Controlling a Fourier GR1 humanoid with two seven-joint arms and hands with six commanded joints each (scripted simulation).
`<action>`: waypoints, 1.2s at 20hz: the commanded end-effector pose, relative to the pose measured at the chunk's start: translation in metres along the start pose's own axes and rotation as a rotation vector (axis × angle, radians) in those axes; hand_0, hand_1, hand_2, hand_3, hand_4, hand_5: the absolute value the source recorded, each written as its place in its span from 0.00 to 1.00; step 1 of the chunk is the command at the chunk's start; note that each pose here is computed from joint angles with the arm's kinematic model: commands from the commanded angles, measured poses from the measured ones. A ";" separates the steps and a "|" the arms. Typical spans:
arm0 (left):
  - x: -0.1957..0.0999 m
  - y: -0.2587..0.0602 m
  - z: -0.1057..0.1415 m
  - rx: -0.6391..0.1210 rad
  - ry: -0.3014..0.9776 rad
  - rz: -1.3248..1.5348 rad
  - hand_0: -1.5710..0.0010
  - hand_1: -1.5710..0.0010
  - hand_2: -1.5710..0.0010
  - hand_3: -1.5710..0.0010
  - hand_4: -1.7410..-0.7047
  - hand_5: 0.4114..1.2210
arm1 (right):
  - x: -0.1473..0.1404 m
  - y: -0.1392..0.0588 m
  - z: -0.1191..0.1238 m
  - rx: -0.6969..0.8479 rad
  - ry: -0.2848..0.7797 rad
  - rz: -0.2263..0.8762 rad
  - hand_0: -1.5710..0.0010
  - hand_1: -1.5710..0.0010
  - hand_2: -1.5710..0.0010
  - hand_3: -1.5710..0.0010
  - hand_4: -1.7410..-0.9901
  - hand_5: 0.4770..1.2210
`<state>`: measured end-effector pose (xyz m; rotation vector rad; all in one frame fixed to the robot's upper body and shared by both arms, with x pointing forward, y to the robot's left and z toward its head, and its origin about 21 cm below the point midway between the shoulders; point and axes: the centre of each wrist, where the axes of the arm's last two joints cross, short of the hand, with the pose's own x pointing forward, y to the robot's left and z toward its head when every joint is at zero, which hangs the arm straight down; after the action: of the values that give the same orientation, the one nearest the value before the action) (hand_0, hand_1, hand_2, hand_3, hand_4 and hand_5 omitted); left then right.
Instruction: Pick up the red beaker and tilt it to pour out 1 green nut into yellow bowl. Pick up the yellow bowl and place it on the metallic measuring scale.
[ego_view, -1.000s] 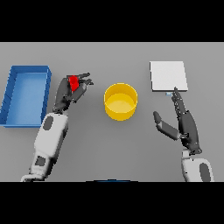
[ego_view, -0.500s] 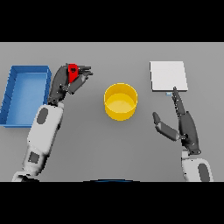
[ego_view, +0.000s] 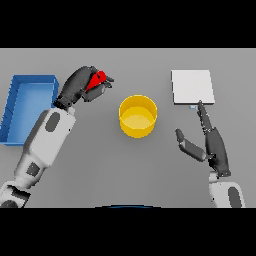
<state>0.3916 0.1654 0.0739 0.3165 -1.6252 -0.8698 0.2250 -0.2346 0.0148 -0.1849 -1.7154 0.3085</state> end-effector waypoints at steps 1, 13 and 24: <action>0.008 0.001 -0.004 -0.022 -0.003 -0.062 0.00 0.00 0.00 0.00 0.00 0.89 | 0.001 0.002 -0.003 -0.001 0.001 -0.012 1.00 1.00 1.00 1.00 0.75 0.25; 0.061 -0.018 -0.033 -0.332 -0.051 -0.872 0.00 0.00 0.00 0.12 0.03 0.99 | 0.002 0.008 0.001 -0.002 0.028 -0.066 1.00 1.00 1.00 1.00 0.73 0.26; 0.095 -0.033 -0.060 -0.533 -0.219 -1.347 0.00 0.00 0.00 0.04 0.01 1.00 | 0.001 0.007 0.002 -0.038 0.011 -0.065 1.00 1.00 1.00 1.00 0.71 0.14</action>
<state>0.4145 0.0613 0.1209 0.9886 -1.1456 -2.3454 0.2225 -0.2277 0.0130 -0.1587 -1.7147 0.2268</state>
